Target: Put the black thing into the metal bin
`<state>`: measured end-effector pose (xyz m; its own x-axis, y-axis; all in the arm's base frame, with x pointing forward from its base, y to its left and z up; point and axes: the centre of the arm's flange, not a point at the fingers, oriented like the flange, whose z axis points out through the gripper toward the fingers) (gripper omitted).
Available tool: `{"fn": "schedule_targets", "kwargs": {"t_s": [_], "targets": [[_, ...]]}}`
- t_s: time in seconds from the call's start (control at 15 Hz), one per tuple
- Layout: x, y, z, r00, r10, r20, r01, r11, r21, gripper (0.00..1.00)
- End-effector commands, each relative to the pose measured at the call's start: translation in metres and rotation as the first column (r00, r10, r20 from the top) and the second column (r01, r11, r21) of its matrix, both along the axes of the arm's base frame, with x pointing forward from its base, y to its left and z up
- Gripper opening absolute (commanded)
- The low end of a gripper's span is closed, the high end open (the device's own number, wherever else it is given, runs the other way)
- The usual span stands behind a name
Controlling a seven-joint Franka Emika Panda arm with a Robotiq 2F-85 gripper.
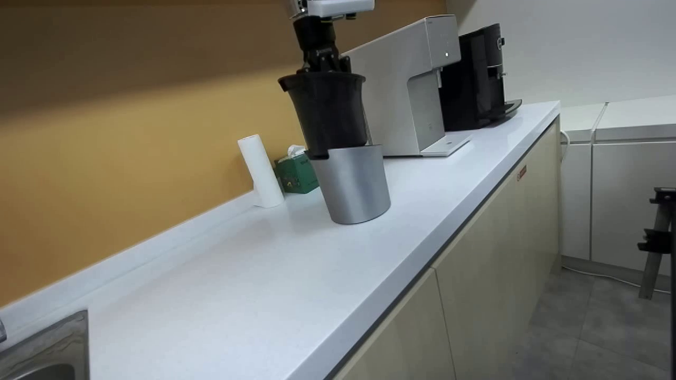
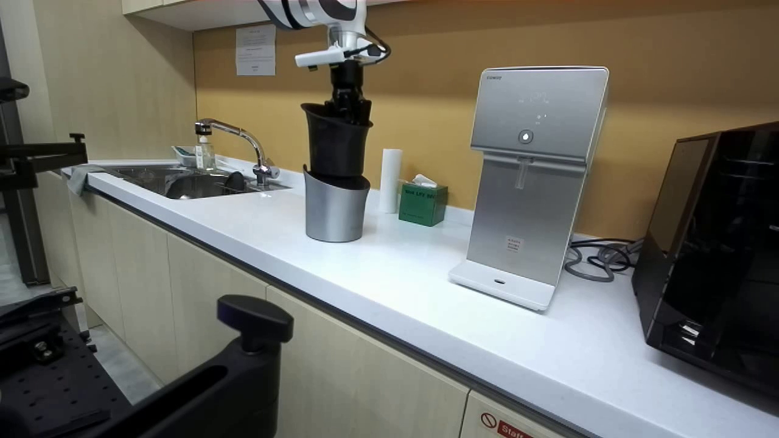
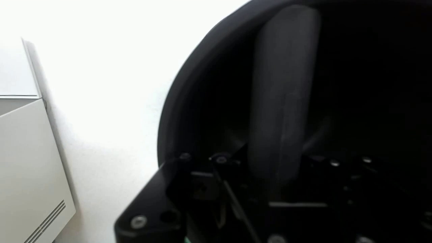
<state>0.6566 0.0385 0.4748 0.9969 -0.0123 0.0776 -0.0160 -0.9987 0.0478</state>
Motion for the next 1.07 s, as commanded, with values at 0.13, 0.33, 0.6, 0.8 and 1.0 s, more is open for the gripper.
{"fn": "schedule_targets", "kwargs": {"t_s": [0.13, 0.33, 0.6, 0.8, 1.0], "targets": [[-0.015, -0.005, -0.002, 0.999, -0.051, 0.011, 0.051, 0.998, 0.031, 0.02], [-0.016, -0.01, -0.009, 0.999, -0.051, 0.005, 0.051, 0.998, 0.036, 0.02], [-0.015, -0.015, -0.019, 0.999, -0.052, -0.002, 0.052, 0.998, 0.038, 0.02], [-0.014, -0.017, -0.025, 0.999, -0.05, -0.014, 0.051, 0.998, 0.038, 0.02], [-0.012, -0.019, -0.033, 0.998, -0.05, -0.024, 0.051, 0.998, 0.037, 0.02]]}}
